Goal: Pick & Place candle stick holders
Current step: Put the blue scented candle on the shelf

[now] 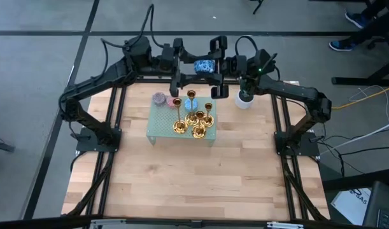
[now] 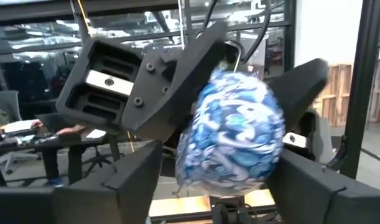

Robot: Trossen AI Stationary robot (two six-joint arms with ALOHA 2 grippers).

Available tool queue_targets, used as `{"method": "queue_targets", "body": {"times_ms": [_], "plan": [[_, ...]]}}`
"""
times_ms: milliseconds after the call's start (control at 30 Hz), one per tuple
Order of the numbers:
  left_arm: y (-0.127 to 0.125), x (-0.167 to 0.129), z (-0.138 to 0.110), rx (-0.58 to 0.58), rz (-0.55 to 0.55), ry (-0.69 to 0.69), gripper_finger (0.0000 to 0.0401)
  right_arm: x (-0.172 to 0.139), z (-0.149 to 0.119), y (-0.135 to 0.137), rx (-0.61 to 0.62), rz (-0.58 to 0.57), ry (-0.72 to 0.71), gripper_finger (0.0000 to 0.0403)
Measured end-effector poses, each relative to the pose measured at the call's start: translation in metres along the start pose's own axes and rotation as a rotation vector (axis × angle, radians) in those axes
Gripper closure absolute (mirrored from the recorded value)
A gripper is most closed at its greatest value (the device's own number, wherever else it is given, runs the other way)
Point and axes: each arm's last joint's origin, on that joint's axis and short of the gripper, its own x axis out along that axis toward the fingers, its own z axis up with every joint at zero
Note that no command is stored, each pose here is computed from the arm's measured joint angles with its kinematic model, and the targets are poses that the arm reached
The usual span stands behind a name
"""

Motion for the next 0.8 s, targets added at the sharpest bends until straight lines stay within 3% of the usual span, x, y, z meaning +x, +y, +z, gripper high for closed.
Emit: {"method": "queue_targets", "body": {"times_ms": [233, 533, 800], "plan": [[-0.001, -0.004, 0.005, 0.037, 0.008, -0.015, 0.0221, -0.001, 0.0, -0.002, 0.019, -0.022, 0.01, 0.0228], [0.0, -0.005, 0.004, 0.046, 0.05, -0.005, 0.0228, -0.001, -0.001, -0.003, 0.056, -0.055, 0.018, 0.0118], [-0.008, -0.039, 0.019, 0.207, 0.173, 0.085, 0.0228, -0.011, 0.007, -0.012, 0.104, -0.08, 0.118, 0.0117]]}}
